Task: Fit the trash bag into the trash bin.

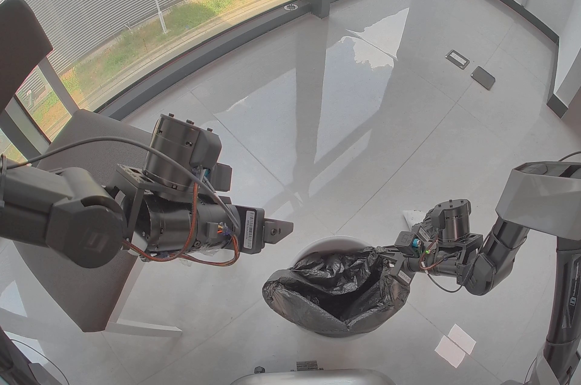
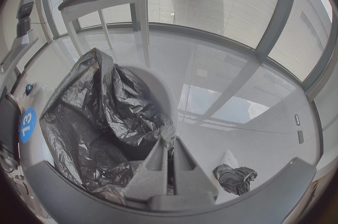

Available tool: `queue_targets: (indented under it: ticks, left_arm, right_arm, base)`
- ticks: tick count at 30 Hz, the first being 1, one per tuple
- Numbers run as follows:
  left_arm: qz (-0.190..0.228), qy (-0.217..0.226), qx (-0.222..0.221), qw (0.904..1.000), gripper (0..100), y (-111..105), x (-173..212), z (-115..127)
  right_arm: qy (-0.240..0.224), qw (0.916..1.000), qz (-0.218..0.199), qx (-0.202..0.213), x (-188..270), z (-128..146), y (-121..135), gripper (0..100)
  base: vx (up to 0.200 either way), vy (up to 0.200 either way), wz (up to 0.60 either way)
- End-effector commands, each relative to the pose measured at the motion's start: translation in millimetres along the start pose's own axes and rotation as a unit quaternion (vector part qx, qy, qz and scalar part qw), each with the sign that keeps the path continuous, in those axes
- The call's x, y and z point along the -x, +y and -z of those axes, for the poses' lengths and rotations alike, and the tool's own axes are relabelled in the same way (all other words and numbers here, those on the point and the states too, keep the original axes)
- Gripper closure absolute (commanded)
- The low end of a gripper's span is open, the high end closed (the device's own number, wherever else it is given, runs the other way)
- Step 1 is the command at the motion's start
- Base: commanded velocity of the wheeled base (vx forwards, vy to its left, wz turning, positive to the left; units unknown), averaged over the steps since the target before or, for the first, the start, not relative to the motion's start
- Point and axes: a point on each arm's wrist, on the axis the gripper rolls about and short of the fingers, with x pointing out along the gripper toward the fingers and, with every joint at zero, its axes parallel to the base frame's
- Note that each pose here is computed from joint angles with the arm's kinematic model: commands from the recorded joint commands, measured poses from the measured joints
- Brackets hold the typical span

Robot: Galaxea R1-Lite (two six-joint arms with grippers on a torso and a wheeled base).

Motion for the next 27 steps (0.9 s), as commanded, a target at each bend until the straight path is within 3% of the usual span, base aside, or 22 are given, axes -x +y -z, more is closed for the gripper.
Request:
queue_targets:
  ticks: [1,8,27]
  left_arm:
    - [-0.001,0.003,0.000,1.0000,0,1,5,5]
    - [-0.002,0.006,0.001,1.0000,0,3,11,10]
    - [0.003,-0.002,0.000,1.0000,0,2,4,8]
  right_arm:
    - [-0.023,0.9996,0.013,-0.003,3,-14,-7,100]
    - [-0.056,0.9966,0.047,-0.036,4,-34,-33,100]
    - [-0.100,0.9894,0.069,-0.079,-5,-56,-50,100]
  base:
    - [0.000,0.000,0.00]
    - [0.000,0.000,0.00]
    - [0.000,0.000,0.00]
